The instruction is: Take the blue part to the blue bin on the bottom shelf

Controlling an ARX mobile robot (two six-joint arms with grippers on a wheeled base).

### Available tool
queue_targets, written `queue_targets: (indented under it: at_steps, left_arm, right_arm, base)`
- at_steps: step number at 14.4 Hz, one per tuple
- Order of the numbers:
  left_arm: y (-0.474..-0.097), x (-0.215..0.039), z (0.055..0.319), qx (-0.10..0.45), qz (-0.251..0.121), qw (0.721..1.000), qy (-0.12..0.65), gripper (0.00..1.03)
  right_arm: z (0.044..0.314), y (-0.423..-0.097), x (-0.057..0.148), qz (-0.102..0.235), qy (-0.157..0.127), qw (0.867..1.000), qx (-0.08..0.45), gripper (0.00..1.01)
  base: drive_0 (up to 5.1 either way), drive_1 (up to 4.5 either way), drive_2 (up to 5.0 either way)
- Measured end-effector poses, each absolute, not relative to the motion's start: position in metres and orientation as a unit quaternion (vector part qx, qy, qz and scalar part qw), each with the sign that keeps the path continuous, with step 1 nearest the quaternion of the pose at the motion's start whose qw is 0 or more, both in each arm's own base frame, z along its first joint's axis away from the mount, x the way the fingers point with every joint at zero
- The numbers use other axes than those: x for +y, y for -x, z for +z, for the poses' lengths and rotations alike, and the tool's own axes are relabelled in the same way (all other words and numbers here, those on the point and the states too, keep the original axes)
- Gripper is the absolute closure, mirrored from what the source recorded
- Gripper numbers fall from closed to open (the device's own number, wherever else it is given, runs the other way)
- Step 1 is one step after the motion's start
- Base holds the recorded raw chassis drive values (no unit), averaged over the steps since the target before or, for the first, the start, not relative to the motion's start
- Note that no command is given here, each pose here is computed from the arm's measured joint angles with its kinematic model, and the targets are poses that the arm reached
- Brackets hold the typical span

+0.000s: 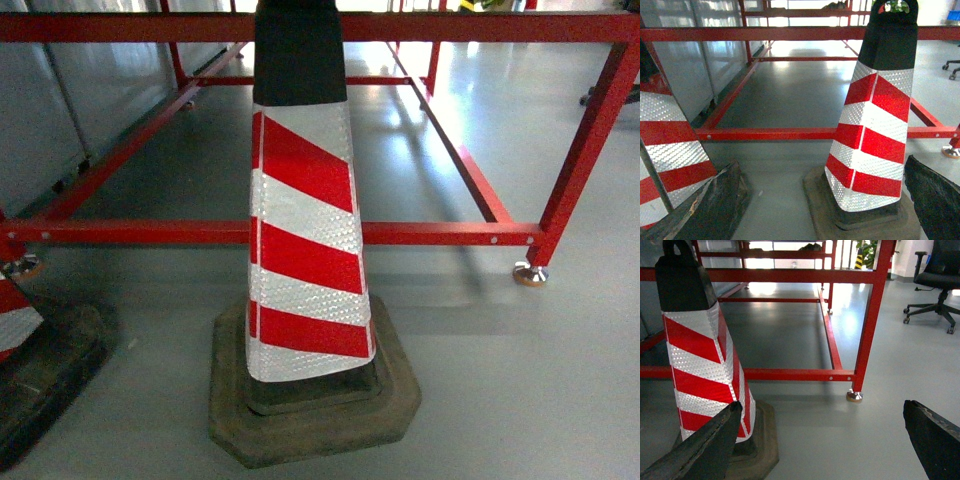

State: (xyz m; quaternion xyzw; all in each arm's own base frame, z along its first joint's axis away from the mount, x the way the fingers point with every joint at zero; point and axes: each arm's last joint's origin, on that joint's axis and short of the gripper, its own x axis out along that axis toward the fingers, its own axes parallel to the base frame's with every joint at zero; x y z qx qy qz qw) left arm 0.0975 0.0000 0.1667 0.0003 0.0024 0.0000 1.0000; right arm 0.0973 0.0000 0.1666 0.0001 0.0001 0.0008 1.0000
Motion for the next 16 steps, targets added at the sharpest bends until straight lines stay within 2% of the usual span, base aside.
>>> queue_targets:
  at_steps: [16]
  left_arm:
    - [-0.0975, 0.0000, 0.1669, 0.001, 0.000, 1.000, 0.000, 0.05]
  right_arm:
    - [0.1668, -0.0973, -0.0001, -0.001, -0.001, 1.000, -0.001, 0.03]
  base:
    - [0.0, 0.00, 0.0]
